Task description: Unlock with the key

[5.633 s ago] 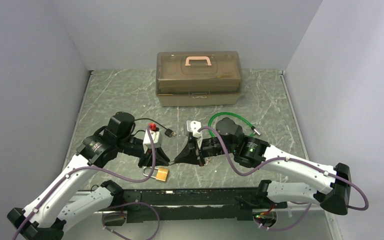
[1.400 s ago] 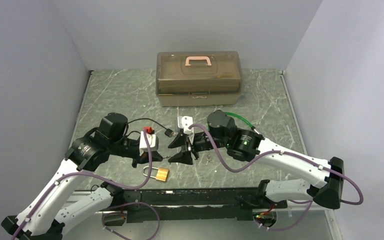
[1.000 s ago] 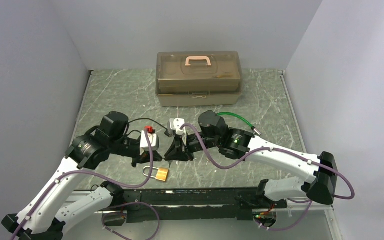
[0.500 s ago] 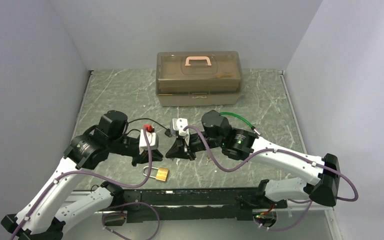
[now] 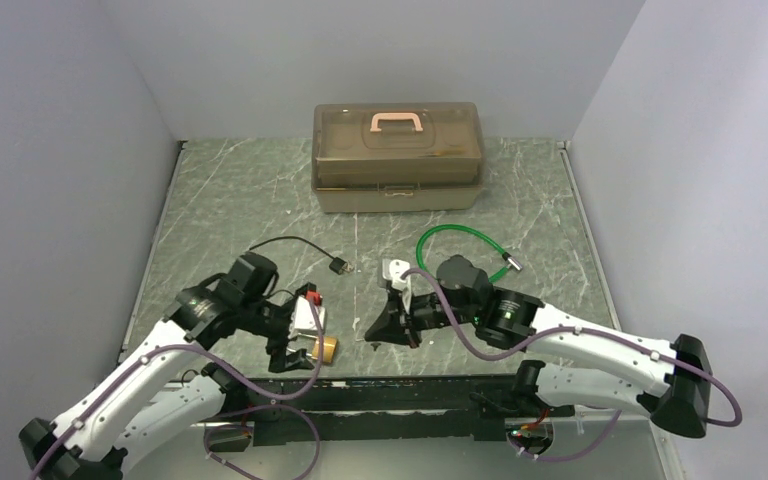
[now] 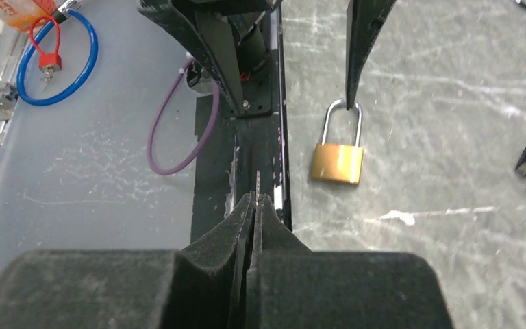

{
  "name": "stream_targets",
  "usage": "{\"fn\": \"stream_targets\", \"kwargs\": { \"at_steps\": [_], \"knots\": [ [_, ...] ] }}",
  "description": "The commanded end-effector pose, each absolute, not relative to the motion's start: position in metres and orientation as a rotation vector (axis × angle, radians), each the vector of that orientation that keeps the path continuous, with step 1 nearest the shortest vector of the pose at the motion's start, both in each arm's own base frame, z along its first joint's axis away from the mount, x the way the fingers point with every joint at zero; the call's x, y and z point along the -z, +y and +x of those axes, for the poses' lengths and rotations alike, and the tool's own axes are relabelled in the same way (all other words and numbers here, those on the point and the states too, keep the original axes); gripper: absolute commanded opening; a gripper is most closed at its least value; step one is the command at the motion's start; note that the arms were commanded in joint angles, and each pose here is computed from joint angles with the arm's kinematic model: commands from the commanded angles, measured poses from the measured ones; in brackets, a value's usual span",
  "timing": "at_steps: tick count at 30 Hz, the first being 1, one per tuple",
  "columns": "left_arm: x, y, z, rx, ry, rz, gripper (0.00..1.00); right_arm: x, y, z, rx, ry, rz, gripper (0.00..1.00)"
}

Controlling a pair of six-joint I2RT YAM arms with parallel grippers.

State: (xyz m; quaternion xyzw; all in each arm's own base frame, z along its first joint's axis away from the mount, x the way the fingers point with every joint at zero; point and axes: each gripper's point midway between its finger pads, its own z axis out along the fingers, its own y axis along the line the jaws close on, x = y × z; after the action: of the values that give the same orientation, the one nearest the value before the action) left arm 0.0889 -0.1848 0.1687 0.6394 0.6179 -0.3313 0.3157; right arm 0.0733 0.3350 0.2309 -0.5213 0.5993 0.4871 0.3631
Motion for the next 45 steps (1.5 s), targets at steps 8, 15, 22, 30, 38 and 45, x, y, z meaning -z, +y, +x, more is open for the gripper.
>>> {"fn": "stream_targets", "kwargs": {
  "at_steps": [8,15,22,30,38,45],
  "knots": [
    [-0.085,-0.187,0.111,0.673,1.557,1.989,0.99,-0.254,0.309,0.075,-1.292,1.515,-1.081,0.0],
    [-0.048,-0.184,0.125,0.599,1.613,2.036,0.99,-0.257,0.304,0.075,-1.292,1.487,-1.055,0.0],
    [-0.025,-0.178,0.144,0.462,1.665,2.029,0.99,-0.26,0.295,0.079,-1.273,1.477,-1.036,0.0],
    [-0.007,-0.175,0.122,0.553,1.636,2.096,1.0,-0.256,0.285,0.082,-1.262,1.497,-1.008,0.0],
    [-0.007,-0.182,0.105,0.665,1.574,2.152,0.8,-0.255,0.281,0.087,-1.248,1.509,-1.016,0.0],
    [-0.005,-0.177,0.09,0.739,1.569,2.215,0.83,-0.261,0.278,0.091,-1.236,1.507,-1.025,0.0]
  ]
}}
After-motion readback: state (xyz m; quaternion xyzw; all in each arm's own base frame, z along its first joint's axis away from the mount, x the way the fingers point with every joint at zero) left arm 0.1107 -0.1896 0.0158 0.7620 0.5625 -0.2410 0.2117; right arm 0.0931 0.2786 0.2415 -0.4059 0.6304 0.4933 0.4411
